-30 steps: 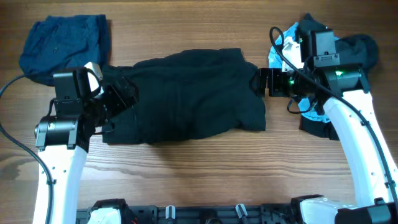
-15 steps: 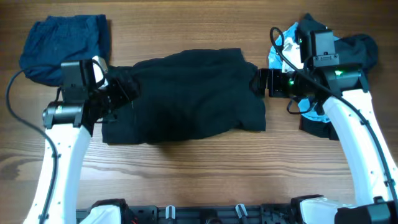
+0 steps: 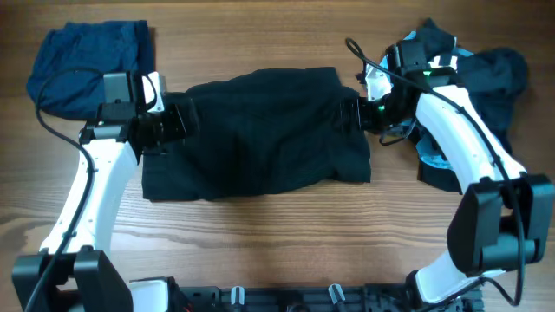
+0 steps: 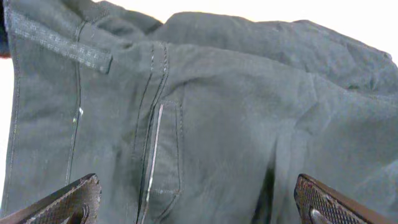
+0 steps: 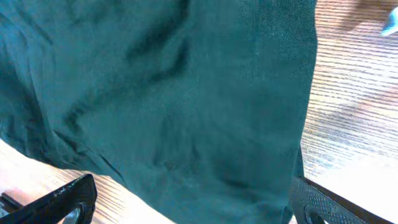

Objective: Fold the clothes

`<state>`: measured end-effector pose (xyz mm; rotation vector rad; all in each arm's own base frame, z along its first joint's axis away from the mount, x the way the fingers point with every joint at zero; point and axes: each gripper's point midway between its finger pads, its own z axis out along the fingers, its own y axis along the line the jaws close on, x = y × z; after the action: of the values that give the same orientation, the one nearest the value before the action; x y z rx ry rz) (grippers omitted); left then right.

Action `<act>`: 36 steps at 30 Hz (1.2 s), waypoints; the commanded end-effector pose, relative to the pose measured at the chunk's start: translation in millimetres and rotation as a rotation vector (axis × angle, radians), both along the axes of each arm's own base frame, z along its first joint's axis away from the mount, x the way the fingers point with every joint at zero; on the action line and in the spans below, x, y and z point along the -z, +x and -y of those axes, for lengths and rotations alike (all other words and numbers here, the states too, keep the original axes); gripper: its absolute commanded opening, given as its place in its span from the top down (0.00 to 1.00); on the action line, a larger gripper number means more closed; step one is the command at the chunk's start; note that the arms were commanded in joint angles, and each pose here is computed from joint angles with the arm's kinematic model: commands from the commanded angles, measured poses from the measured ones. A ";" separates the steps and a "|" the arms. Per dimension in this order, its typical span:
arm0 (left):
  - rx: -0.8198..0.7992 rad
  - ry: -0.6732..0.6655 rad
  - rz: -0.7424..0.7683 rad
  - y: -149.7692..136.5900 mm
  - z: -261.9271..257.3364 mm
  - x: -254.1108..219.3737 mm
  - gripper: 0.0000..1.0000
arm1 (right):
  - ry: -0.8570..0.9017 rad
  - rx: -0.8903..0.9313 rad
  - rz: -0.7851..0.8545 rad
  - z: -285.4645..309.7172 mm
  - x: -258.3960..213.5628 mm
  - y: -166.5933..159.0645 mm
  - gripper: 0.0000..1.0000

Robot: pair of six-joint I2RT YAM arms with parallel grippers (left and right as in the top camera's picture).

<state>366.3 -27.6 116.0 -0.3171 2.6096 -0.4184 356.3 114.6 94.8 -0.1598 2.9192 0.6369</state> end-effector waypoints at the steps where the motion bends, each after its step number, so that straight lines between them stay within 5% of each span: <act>1: 0.103 0.023 0.019 5.9 11.4 6.0 0.00 | 0.058 -0.032 0.031 8.6 -3.2 5.6 0.00; 13: 0.152 0.070 0.018 35.9 28.8 52.4 0.00 | 0.053 -0.120 0.034 23.2 24.2 11.1 0.00; 36: 0.083 0.168 0.074 56.8 9.9 56.4 0.00 | 0.160 -0.153 0.012 7.0 65.0 24.0 0.00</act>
<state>421.6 -38.5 70.3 -0.1444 2.5491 -0.2520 381.4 101.5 36.5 -0.3443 2.8565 0.8277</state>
